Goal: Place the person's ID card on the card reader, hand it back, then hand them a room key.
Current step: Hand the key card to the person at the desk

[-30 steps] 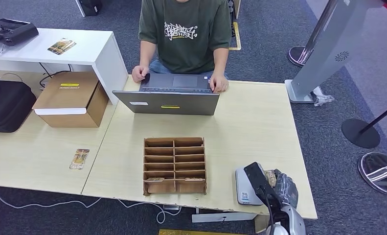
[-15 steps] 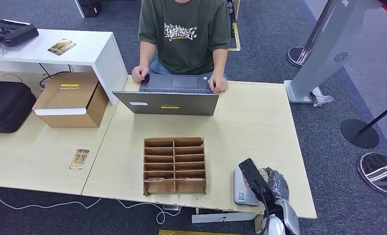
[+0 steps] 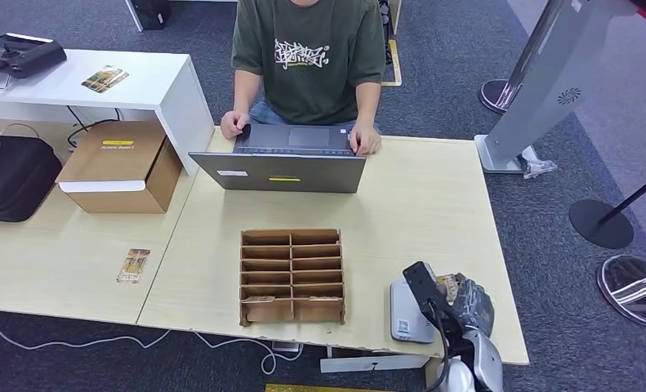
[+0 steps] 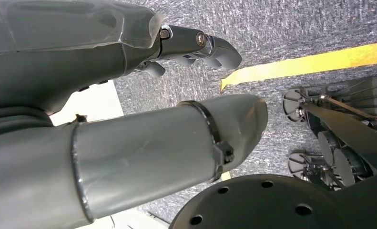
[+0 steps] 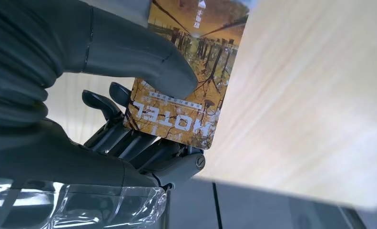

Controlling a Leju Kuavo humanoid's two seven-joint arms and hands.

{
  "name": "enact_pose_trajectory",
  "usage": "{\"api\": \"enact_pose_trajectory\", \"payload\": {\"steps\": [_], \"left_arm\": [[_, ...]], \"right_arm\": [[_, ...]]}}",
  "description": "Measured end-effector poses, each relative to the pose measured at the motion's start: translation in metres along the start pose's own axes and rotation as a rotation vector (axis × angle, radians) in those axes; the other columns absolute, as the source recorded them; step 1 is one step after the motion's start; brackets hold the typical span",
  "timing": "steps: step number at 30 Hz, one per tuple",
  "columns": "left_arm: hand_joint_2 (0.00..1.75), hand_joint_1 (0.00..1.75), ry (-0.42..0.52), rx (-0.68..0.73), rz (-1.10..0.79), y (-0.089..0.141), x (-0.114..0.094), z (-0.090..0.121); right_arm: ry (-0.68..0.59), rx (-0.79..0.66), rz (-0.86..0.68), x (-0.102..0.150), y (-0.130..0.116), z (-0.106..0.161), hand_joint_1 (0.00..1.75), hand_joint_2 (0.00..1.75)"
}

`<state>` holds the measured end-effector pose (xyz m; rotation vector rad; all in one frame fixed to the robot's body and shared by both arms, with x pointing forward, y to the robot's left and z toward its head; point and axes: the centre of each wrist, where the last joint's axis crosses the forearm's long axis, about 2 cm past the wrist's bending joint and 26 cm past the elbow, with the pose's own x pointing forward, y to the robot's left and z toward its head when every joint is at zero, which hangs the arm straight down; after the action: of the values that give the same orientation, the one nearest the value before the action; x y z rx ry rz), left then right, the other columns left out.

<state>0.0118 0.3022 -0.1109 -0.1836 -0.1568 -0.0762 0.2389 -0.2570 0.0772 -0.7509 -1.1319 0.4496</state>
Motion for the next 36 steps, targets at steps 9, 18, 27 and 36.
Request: {"api": "enact_pose_trajectory", "payload": {"steps": [9, 18, 27, 36], "left_arm": [[0.0, 0.0, -0.04, 0.014, -0.006, -0.004, 0.001, 0.0], [0.0, 0.0, -0.047, 0.04, -0.014, -0.004, 0.002, 0.0], [0.0, 0.0, -0.045, 0.045, -0.014, -0.001, 0.002, 0.0], [0.0, 0.0, -0.045, 0.037, -0.014, -0.001, 0.001, 0.0]], "right_arm": [[-0.404, -0.61, 0.043, 0.041, -0.059, 0.035, 1.75, 1.75], [-0.591, -0.886, 0.07, 0.065, -0.087, 0.061, 1.75, 1.75], [-0.689, -0.923, 0.115, 0.073, -0.092, 0.059, 1.75, 1.75], [-0.7, -0.955, 0.15, 0.081, -0.096, 0.055, 1.75, 1.75]]}}
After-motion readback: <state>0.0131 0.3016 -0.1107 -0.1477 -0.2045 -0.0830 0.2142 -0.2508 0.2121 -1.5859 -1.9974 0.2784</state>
